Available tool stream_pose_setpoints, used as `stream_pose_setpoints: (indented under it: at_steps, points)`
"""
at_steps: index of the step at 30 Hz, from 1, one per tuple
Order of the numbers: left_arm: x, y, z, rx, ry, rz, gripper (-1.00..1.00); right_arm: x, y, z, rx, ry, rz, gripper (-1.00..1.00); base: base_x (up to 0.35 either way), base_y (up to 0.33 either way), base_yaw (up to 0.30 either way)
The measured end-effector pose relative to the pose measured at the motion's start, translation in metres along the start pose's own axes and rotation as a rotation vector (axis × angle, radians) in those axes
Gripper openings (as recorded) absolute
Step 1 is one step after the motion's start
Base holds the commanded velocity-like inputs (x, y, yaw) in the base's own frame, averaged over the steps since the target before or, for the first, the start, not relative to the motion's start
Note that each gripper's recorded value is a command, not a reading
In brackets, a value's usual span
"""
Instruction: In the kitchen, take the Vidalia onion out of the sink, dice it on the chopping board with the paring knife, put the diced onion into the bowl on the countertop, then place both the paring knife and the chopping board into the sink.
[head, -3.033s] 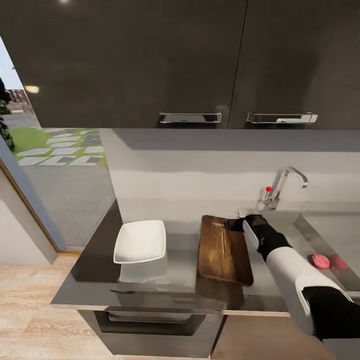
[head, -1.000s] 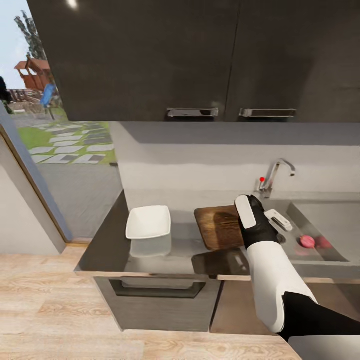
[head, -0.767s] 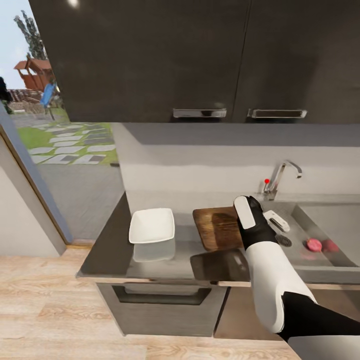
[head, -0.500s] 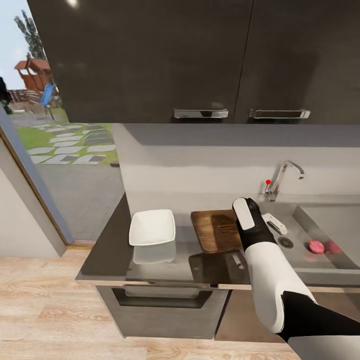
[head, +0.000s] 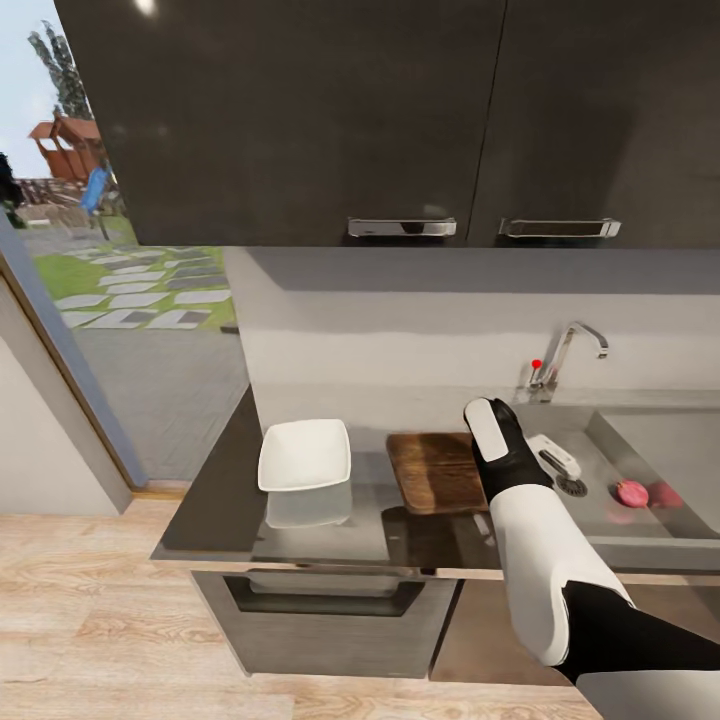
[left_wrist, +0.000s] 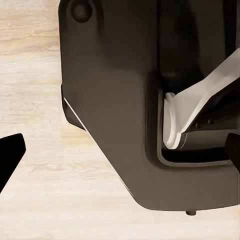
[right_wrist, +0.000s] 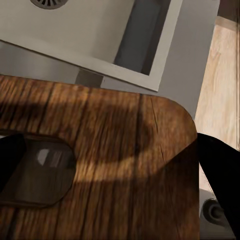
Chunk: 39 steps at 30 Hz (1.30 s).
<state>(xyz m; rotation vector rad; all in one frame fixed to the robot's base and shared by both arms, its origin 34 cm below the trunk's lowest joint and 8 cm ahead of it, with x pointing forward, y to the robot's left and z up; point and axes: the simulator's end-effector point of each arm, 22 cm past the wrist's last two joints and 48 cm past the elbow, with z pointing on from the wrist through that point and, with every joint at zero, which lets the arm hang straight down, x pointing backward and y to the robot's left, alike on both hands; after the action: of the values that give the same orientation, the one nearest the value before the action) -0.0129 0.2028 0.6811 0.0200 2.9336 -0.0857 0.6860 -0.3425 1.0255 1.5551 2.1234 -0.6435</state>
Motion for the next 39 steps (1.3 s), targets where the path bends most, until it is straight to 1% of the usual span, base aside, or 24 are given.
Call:
stream_pose_setpoints:
  at_steps: [9,14,17,24,32,39]
  points:
    - [0.0,-0.001,0.0,0.001,0.001,-0.001,1.0,0.001,-0.009,-0.001,0.04,0.001,-0.002,-1.0,0.022,0.022,0.0]
    - [0.001,-0.001,0.0,0.001,0.001,-0.001,1.0,0.002,-0.011,0.0,0.053,0.001,0.007,-1.0,0.143,0.177,0.0]
    - [0.0,-0.001,0.0,0.001,0.001,-0.001,1.0,0.008,-0.013,0.003,0.068,0.007,0.017,-1.0,0.165,0.199,0.0]
    - [0.0,-0.001,0.0,0.001,0.001,-0.001,1.0,0.018,-0.016,0.012,0.09,0.016,-0.001,-1.0,0.063,0.073,0.0]
    - [0.0,-0.001,0.0,0.001,0.001,-0.001,1.0,0.019,-0.017,0.014,0.094,0.016,-0.005,-1.0,0.002,0.002,0.0]
    - [0.001,-0.001,0.0,0.001,0.001,-0.001,1.0,0.02,-0.019,0.016,0.102,0.011,0.035,-1.0,0.017,0.0,0.0]
